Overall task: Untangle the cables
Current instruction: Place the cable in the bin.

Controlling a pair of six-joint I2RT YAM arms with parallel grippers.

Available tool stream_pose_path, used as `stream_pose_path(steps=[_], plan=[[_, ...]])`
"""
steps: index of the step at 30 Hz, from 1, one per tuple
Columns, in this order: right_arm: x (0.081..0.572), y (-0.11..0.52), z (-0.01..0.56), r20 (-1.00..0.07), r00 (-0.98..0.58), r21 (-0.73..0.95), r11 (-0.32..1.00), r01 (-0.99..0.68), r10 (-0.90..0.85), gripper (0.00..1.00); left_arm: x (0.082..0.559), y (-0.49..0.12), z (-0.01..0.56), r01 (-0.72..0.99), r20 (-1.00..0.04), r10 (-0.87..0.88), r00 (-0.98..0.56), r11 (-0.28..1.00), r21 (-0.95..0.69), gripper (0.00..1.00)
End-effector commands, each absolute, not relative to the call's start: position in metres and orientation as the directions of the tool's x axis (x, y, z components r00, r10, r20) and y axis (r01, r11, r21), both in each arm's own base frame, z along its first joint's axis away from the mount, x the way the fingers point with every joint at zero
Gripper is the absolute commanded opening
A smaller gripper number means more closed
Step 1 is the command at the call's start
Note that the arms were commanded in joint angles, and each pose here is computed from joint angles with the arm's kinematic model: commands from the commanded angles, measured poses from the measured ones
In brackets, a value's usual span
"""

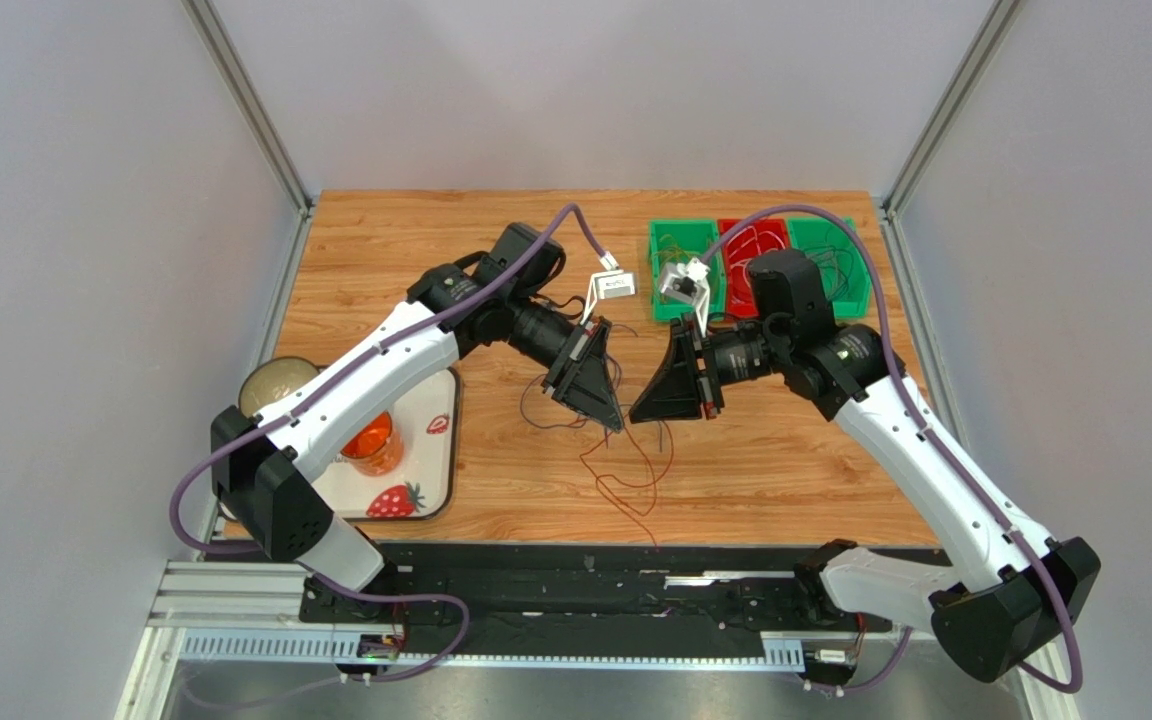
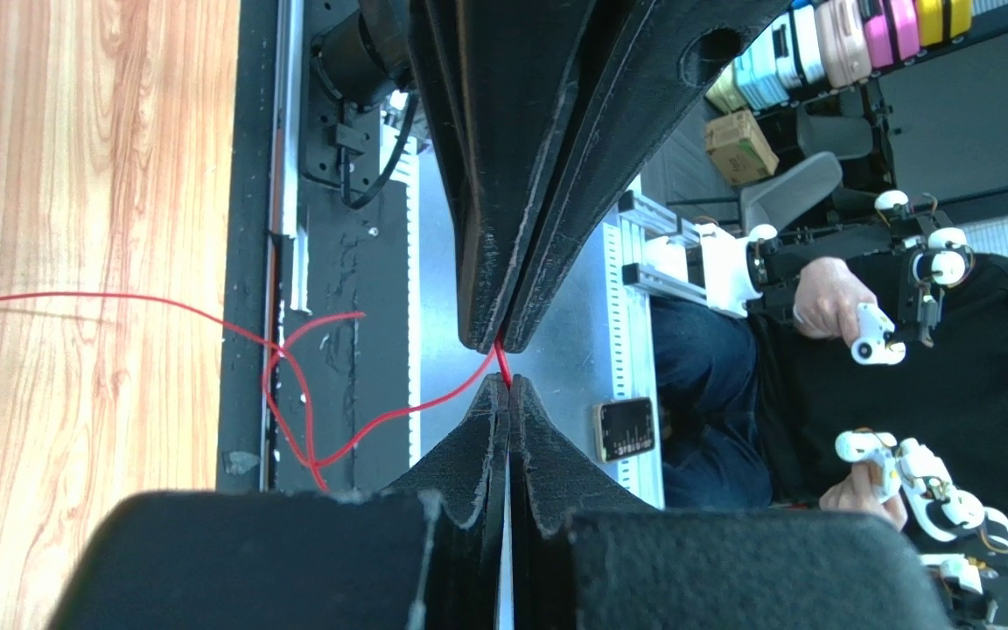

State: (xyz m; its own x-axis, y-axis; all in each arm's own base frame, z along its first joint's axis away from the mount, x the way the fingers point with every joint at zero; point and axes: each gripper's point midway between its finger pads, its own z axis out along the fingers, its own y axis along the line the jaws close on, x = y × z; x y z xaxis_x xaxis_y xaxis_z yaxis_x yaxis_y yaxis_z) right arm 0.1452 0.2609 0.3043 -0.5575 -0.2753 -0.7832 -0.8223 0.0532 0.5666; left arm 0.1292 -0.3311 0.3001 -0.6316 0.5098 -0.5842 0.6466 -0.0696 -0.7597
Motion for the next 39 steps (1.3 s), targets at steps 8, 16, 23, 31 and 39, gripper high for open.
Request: stream_pose_path(steps=[8, 16, 23, 31, 39], plan=[[0.146, 0.261, 0.325, -0.836, -0.497, 0.493, 0.083, -0.866, -0.231, 0.00, 0.134, -0.330, 0.321, 0.728, -0.665, 0.466, -0.583, -0.065, -0.683, 0.44], [0.161, 0.250, 0.357, -0.892, -0.426, 0.388, 0.231, -0.892, -0.147, 0.00, 0.163, -0.315, 0.321, 0.757, -0.666, 0.387, -0.638, 0.155, -0.635, 0.82], [0.163, 0.236, 0.401, -0.941, -0.334, 0.300, 0.320, -0.899, -0.056, 0.00, 0.211, -0.268, 0.317, 0.659, -0.671, 0.200, -0.714, 0.515, -0.548, 0.83], [0.181, 0.217, 0.448, -0.971, -0.233, 0.229, 0.482, -0.846, 0.053, 0.00, 0.232, -0.205, 0.305, 0.462, -0.710, 0.073, -0.701, 0.804, -0.374, 0.83], [0.205, 0.188, 0.500, -0.980, -0.107, 0.193, 0.658, -0.727, 0.169, 0.00, 0.207, -0.162, 0.284, 0.354, -0.708, 0.037, -0.706, 0.883, -0.307, 0.82]])
